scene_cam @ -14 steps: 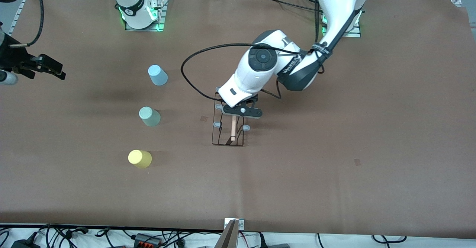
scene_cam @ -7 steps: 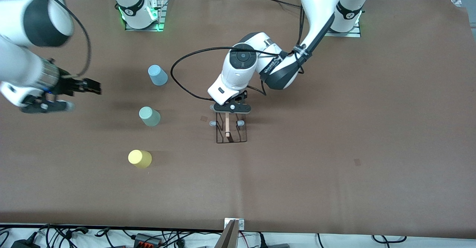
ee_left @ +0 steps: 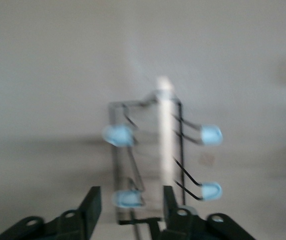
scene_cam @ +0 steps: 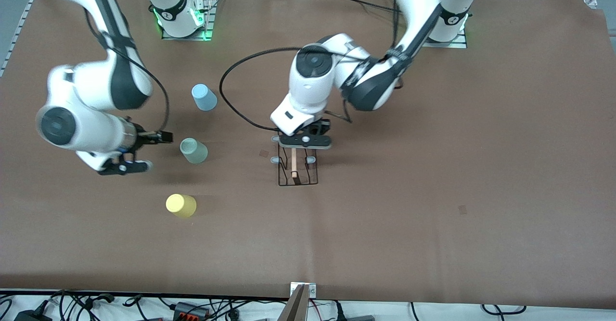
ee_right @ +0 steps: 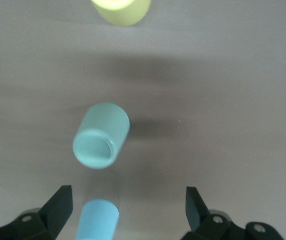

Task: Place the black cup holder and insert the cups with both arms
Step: 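Lower the holder with the left gripper while the right gripper reaches the teal cup, then open and withdraw the left gripper while the right gripper grasps the teal cup, then carry the teal cup over the holder with the right gripper, then lower the teal cup mouth-down onto a holder peg with the right gripper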

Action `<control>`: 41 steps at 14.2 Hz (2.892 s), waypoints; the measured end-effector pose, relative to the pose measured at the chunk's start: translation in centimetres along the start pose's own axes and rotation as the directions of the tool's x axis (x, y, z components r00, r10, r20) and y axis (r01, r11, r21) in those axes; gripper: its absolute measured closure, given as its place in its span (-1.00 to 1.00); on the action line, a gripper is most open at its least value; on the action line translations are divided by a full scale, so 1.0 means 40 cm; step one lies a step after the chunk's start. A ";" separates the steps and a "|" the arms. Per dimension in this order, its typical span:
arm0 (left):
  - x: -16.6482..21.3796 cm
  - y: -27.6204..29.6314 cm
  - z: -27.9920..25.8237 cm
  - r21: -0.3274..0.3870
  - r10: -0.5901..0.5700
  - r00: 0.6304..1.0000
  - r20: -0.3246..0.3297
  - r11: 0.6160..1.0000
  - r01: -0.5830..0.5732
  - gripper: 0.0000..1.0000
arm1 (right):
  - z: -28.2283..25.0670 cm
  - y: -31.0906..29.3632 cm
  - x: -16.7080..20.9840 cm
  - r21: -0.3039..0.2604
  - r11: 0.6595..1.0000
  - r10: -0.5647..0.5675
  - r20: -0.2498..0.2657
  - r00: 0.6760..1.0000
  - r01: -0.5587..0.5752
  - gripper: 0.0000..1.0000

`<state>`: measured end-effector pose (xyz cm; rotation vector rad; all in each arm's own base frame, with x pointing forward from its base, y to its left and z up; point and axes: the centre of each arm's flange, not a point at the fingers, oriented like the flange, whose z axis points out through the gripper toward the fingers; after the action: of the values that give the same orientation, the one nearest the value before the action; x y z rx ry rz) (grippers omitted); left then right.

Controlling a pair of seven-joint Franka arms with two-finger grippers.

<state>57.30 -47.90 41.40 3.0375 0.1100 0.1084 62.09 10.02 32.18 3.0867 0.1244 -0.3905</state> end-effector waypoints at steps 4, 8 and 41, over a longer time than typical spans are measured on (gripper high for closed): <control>0.167 -0.365 -0.244 0.122 -0.209 0.977 0.036 0.972 0.203 -0.99 | 0.108 -0.062 0.034 -0.014 1.000 0.021 0.021 1.000 -0.021 -1.00; 0.242 -0.641 -0.291 0.198 -0.162 0.976 0.147 0.971 0.131 -1.00 | 0.169 -0.083 0.039 -0.023 1.000 0.016 0.057 0.998 -0.015 -1.00; 0.032 -1.108 -0.567 0.107 0.038 0.981 0.191 0.992 -0.059 -1.00 | -0.149 -0.761 -0.183 0.094 0.995 -0.051 0.128 0.991 0.039 -0.30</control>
<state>53.85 -1.60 59.45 3.1435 0.0281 -0.1881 53.96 40.01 39.23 3.1402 0.1776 -0.6141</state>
